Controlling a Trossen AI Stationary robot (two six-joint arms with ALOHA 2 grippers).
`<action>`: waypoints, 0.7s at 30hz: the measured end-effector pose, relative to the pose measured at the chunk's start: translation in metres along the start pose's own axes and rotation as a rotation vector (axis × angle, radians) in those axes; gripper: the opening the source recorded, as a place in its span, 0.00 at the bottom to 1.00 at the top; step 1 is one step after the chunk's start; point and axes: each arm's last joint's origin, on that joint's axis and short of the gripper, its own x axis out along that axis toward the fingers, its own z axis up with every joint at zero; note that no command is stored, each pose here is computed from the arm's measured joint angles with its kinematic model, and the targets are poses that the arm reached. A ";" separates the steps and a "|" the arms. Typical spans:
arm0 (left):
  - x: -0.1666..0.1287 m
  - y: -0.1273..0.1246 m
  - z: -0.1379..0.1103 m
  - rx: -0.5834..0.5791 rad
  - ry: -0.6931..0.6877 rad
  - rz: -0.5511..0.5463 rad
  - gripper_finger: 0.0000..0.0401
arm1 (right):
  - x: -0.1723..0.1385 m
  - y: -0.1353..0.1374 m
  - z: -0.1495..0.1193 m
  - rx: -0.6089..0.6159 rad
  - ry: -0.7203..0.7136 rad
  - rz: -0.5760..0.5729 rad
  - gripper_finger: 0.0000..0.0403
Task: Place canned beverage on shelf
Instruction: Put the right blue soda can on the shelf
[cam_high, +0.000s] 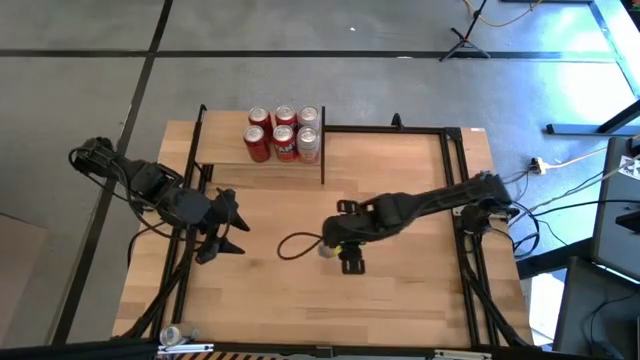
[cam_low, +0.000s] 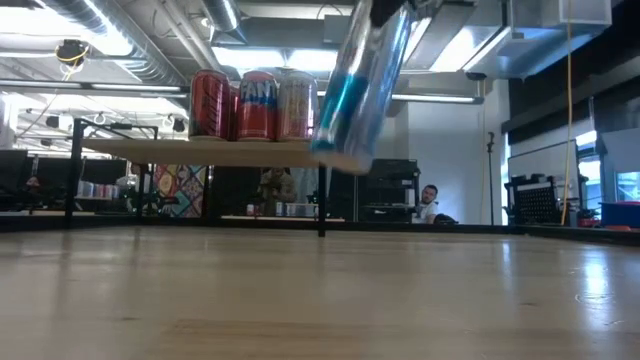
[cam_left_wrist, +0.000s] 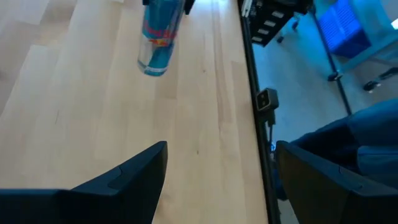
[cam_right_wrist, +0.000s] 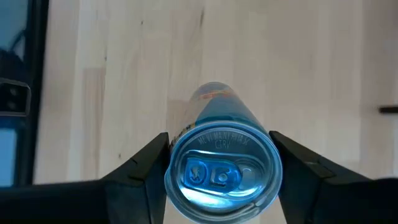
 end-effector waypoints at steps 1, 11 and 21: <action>0.001 0.001 -0.001 0.000 0.007 0.005 0.71 | 0.006 -0.001 0.002 -0.012 0.014 0.008 0.51; 0.011 0.000 -0.001 0.002 0.022 0.023 0.71 | 0.043 -0.002 0.006 -0.099 0.097 0.035 0.51; 0.012 0.001 0.000 0.003 0.006 0.058 0.71 | 0.064 -0.002 0.005 -0.096 0.143 0.030 0.52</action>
